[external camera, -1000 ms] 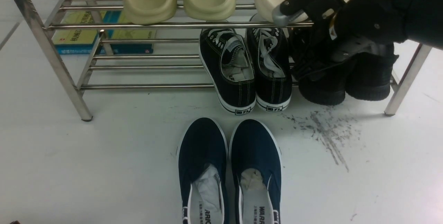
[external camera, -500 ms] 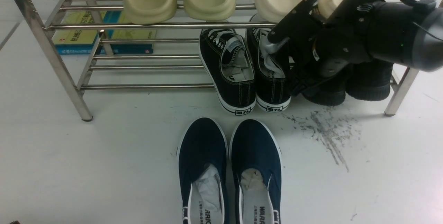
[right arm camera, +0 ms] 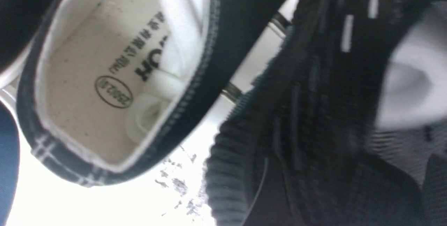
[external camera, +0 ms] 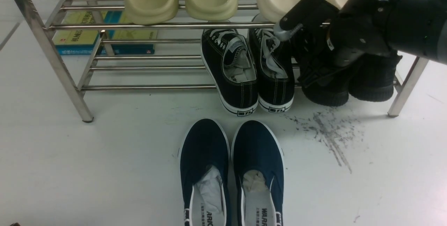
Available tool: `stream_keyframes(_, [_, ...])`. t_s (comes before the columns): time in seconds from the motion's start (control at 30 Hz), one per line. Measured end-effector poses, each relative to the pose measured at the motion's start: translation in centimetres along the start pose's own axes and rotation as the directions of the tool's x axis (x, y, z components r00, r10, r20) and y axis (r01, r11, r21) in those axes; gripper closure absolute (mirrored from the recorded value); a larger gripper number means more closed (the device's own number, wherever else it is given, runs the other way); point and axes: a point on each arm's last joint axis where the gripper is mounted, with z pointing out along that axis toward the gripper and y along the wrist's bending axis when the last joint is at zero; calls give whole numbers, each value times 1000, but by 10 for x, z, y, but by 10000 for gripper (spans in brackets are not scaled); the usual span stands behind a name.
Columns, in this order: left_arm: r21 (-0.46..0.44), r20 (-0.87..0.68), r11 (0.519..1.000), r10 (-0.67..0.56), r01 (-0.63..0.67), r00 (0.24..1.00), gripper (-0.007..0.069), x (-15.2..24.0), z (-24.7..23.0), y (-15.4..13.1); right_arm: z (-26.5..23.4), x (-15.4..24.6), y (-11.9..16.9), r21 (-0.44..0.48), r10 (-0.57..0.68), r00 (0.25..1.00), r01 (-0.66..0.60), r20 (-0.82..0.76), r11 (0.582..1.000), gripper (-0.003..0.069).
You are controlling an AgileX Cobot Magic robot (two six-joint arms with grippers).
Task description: Take the shoes off the shelf with your hand on the white table.
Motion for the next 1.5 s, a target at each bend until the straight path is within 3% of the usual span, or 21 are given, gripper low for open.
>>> stream_keyframes(0.33, [0, 0, 1000, 0, 0, 1000, 386, 0, 0, 0, -3, -1, -2, 7, 12, 1000, -12, 7, 1000, 127])
stream_keyframes(0.8, [0, 0, 1000, 0, 0, 1000, 386, 0, 0, 0, 30, 6, 11, 8, -11, 997, 12, -70, 1000, 141])
stream_keyframes(0.93, [0, 0, 1000, 0, 0, 1000, 386, 0, 0, 0, 31, 6, 11, 9, -14, 997, 14, -70, 1000, 235])
stream_keyframes(1.03, [0, 0, 1000, 0, 0, 1000, 386, 0, 0, 0, 31, 7, 10, 17, -20, 997, 22, -76, 1000, 423])
stream_keyframes(1.07, [0, 0, 1000, 0, 0, 1000, 386, 0, 0, 0, 30, 6, 10, 18, -21, 997, 22, -76, 1000, 439])
stream_keyframes(1.1, [0, 0, 1000, 0, 0, 1000, 386, 0, 0, 0, 30, 7, 10, 22, -23, 996, 25, -82, 999, 548])
stream_keyframes(1.13, [0, 0, 1000, 0, 0, 1000, 386, 0, 0, 0, 30, 7, 10, 22, -23, 996, 25, -87, 999, 599])
stream_keyframes(1.5, [0, 0, 1000, 0, 0, 1000, 386, 0, 0, 0, -12, 12, -5, 14, 7, 991, -5, -134, 1000, 614])
